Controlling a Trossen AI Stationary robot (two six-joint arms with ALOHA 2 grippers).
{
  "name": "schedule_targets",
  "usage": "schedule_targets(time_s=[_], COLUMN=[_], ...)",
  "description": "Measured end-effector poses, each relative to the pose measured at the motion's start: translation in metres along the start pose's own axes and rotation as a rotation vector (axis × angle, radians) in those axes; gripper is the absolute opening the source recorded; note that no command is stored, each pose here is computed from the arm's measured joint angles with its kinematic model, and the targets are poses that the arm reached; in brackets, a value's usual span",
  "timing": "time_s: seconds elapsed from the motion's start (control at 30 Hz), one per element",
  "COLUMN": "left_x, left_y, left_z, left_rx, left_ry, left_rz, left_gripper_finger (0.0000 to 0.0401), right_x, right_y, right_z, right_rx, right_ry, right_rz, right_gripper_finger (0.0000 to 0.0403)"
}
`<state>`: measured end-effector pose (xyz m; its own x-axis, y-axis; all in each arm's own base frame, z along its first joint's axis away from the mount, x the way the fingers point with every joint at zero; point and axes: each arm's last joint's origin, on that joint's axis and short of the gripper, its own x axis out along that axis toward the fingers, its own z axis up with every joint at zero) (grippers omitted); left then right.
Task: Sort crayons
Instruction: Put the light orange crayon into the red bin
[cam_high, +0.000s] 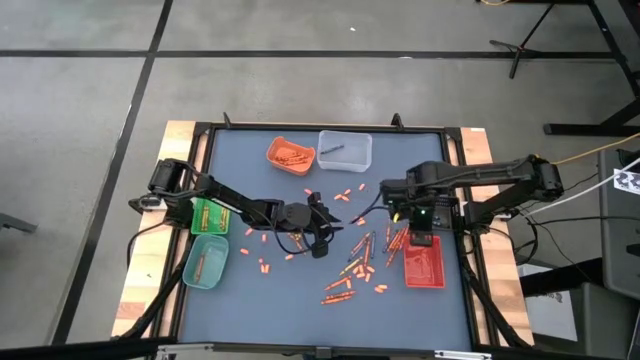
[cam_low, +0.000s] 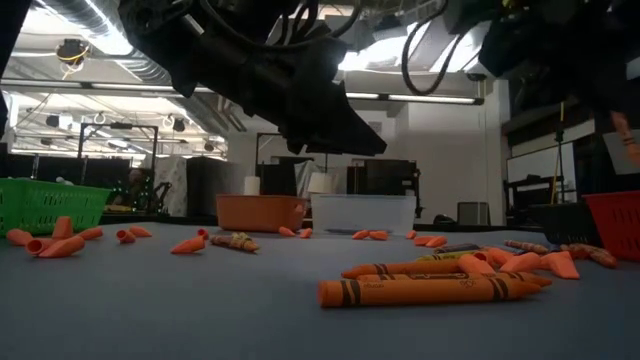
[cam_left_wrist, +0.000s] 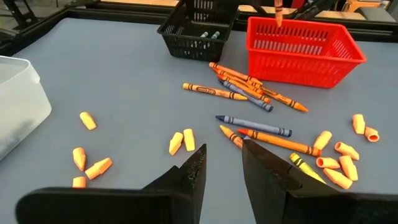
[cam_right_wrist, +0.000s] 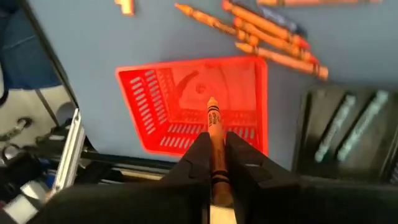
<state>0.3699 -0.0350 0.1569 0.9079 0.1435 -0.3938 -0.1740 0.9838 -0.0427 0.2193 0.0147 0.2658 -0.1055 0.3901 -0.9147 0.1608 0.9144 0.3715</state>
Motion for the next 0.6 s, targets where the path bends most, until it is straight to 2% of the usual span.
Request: schedule_targets(time_s=[0.13,0.6], left_x=[0.0,-0.001], left_y=[0.0,-0.002], left_z=[-0.001,-0.001], left_rx=[0.003,0.005], left_ry=[0.013,0.013], left_rz=[0.003,-0.001], left_gripper_finger=[0.0088,0.0088], right_x=[0.005,0.034], right_y=[0.011,0.071], right_z=[-0.002,-0.016], right_rx=[0.015,-0.139], right_ry=[0.018,-0.036], right_rz=[-0.022,-0.153], right_gripper_finger=[0.0029,0.0031])
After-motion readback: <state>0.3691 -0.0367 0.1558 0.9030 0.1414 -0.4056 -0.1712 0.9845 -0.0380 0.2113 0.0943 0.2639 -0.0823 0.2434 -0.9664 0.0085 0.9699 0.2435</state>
